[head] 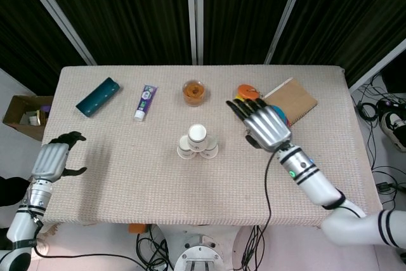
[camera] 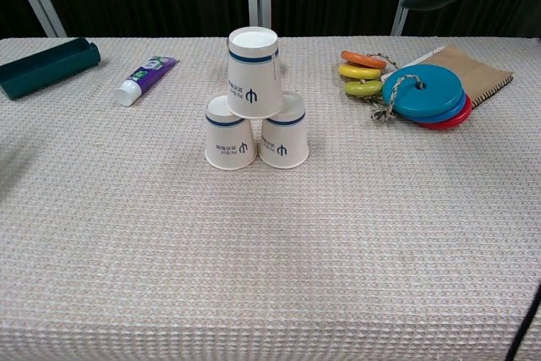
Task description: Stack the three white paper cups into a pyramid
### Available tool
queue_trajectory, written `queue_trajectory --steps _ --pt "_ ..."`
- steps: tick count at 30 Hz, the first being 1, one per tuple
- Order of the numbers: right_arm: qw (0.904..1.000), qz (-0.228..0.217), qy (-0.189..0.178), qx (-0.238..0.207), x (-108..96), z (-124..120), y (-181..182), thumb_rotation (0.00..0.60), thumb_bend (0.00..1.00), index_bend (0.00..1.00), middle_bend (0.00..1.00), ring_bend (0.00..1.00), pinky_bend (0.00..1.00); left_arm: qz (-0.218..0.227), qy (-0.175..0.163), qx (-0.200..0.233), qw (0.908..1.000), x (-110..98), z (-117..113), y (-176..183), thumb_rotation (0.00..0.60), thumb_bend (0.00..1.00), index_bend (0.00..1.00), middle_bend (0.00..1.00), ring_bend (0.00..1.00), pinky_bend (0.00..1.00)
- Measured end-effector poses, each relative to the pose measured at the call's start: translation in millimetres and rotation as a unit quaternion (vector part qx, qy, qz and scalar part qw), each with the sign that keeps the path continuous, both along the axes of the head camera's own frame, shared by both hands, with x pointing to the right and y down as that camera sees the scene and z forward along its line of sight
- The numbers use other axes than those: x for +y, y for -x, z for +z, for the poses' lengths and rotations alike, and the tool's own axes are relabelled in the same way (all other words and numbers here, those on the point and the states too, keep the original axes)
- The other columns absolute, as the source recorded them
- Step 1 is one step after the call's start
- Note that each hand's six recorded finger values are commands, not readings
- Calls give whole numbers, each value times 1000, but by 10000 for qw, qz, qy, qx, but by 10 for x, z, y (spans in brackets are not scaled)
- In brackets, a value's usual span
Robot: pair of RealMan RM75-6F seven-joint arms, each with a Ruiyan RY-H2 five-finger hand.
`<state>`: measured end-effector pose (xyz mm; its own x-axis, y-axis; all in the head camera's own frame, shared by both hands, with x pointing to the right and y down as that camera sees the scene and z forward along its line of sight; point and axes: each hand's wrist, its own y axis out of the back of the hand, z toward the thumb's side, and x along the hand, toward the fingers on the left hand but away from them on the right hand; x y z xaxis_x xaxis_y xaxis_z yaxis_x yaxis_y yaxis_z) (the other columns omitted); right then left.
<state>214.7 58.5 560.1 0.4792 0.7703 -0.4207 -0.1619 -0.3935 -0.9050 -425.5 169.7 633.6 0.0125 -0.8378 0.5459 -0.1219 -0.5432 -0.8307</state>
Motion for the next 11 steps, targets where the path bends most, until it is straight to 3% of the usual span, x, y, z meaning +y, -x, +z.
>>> queue_trajectory --steps 4,8,11 --pt "9967 752 -282 -60 273 -138 -743 600 230 0 142 131 263 -79 -265 -291 9992 95 -178 224 600 69 268 186 201 301" --pt "9853 1619 -472 -277 669 -257 -1498 600 232 0 142 131 262 -199 -531 -478 9972 223 -363 390 600 65 268 187 201 295" --pt "9780 1994 -526 -325 970 -287 -1918 600 233 0 142 131 263 -274 -662 -564 9958 367 -514 475 600 62 268 187 201 291"
